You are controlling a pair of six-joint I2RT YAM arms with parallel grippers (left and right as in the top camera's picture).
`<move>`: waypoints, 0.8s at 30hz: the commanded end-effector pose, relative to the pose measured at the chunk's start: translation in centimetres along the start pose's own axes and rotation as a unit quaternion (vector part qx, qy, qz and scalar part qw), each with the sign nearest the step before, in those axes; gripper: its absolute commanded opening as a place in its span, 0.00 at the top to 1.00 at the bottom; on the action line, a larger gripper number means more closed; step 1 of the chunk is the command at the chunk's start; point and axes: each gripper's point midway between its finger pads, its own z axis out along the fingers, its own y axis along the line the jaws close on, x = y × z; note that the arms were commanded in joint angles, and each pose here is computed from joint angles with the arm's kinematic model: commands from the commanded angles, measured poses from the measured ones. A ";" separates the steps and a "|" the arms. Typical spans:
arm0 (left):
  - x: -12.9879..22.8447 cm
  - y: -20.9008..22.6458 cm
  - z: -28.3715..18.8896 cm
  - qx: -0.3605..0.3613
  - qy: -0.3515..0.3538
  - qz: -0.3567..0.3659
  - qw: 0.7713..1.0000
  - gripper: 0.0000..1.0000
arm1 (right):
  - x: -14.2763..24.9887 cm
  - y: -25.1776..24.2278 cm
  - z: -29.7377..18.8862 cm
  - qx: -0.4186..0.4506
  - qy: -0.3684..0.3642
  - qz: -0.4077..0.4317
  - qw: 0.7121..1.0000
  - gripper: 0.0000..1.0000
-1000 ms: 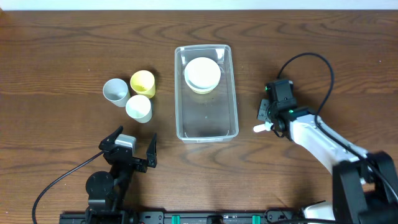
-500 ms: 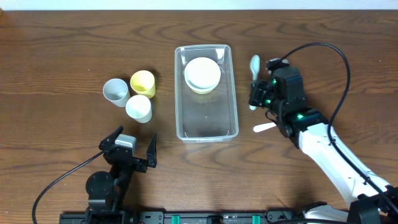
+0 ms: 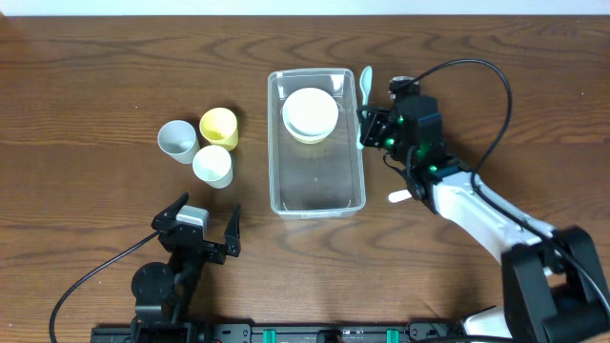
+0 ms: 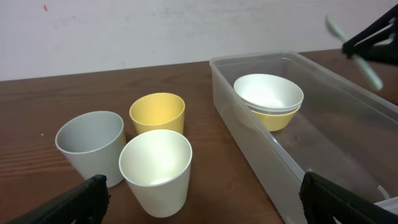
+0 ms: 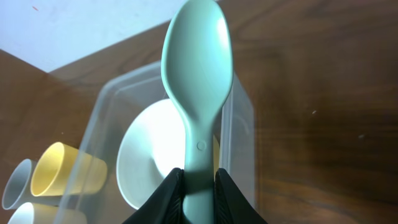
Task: Pack container
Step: 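Carry the spoon into the container beside the bowls and release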
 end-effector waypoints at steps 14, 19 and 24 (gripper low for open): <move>1.3 -0.1 0.1 0.004 0.018 0.002 1.000 0.02 | -2.5 4.7 1.4 -0.048 -0.004 -0.015 0.999 0.82; 1.3 -0.1 0.1 0.004 0.018 0.002 1.000 0.02 | -1.5 3.8 2.1 -0.037 0.011 -0.012 0.999 0.80; 1.3 -0.1 0.1 0.004 0.018 0.002 1.000 0.02 | -0.6 3.2 2.8 -0.033 0.024 -0.010 0.999 0.46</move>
